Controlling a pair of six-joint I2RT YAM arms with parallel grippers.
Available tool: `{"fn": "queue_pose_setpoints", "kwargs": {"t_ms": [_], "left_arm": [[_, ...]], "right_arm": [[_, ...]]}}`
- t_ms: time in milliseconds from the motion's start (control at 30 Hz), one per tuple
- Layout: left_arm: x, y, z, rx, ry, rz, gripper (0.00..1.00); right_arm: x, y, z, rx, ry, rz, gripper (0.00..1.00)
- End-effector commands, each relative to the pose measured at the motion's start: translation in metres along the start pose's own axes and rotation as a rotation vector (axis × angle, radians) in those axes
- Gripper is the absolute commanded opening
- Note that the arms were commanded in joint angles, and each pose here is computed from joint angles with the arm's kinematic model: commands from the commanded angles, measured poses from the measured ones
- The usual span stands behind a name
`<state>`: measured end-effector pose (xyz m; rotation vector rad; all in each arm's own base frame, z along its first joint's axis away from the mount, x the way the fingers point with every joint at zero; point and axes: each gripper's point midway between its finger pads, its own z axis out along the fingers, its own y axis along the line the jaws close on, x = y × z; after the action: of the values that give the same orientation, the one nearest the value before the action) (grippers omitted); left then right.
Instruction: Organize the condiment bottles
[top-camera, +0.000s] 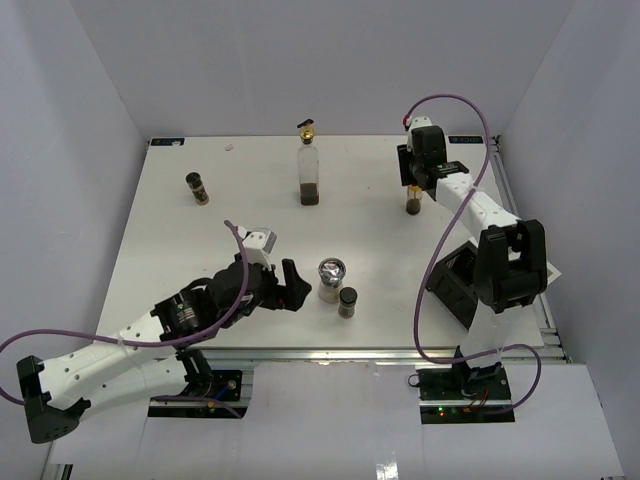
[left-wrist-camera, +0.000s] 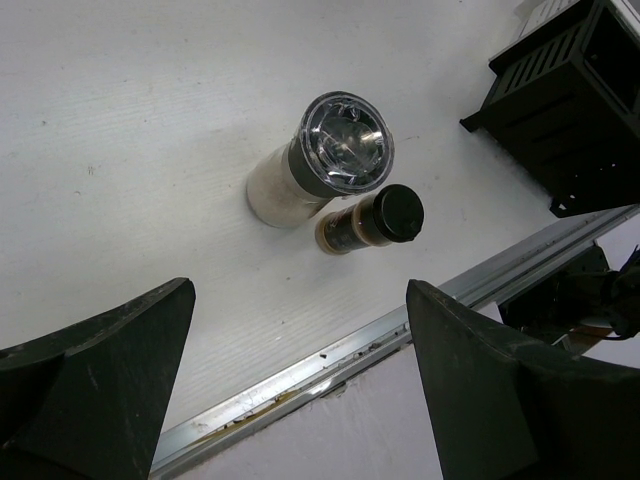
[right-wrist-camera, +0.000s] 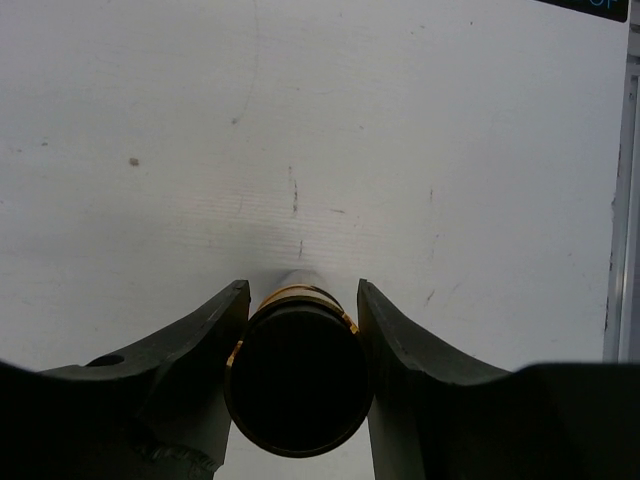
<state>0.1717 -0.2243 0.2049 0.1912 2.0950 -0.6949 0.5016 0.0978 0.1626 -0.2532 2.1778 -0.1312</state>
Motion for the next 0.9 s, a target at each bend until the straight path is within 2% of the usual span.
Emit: {"fn": "queue_pose_setpoints", "kwargs": {"t_ms": [0, 200, 333, 433, 600, 700, 867], "left_arm": [[-0.013, -0.010, -0.006, 0.025, -0.022, -0.040, 0.98], [-0.021, -0.017, -0.012, 0.043, -0.025, -0.071, 0.98], [-0.022, -0.016, -0.017, 0.051, -0.033, -0.091, 0.98], [-0.021, -0.014, -0.018, 0.043, -0.032, -0.099, 0.98], [-0.017, -0.017, -0.018, 0.052, -0.007, -0.100, 0.98], [-0.014, -0.022, -0.019, 0.080, 0.017, -0.100, 0.98], [-0.014, -0.020, -0.023, 0.062, 0.040, -0.074, 0.98]], "right_arm": [[-0.076, -0.030, -0.075, 0.037, -0.204, 0.034, 0.08], [-0.118, -0.063, -0.171, 0.084, -0.347, 0.102, 0.08], [-0.113, -0.098, -0.222, 0.214, -0.354, 0.128, 0.08], [-0.085, -0.131, -0.246, 0.352, -0.305, 0.168, 0.08], [-0.042, -0.157, -0.264, 0.429, -0.250, 0.220, 0.08], [0.003, -0.179, -0.276, 0.526, -0.168, 0.259, 0.08], [0.036, -0.205, -0.293, 0.635, -0.166, 0.346, 0.08]]}}
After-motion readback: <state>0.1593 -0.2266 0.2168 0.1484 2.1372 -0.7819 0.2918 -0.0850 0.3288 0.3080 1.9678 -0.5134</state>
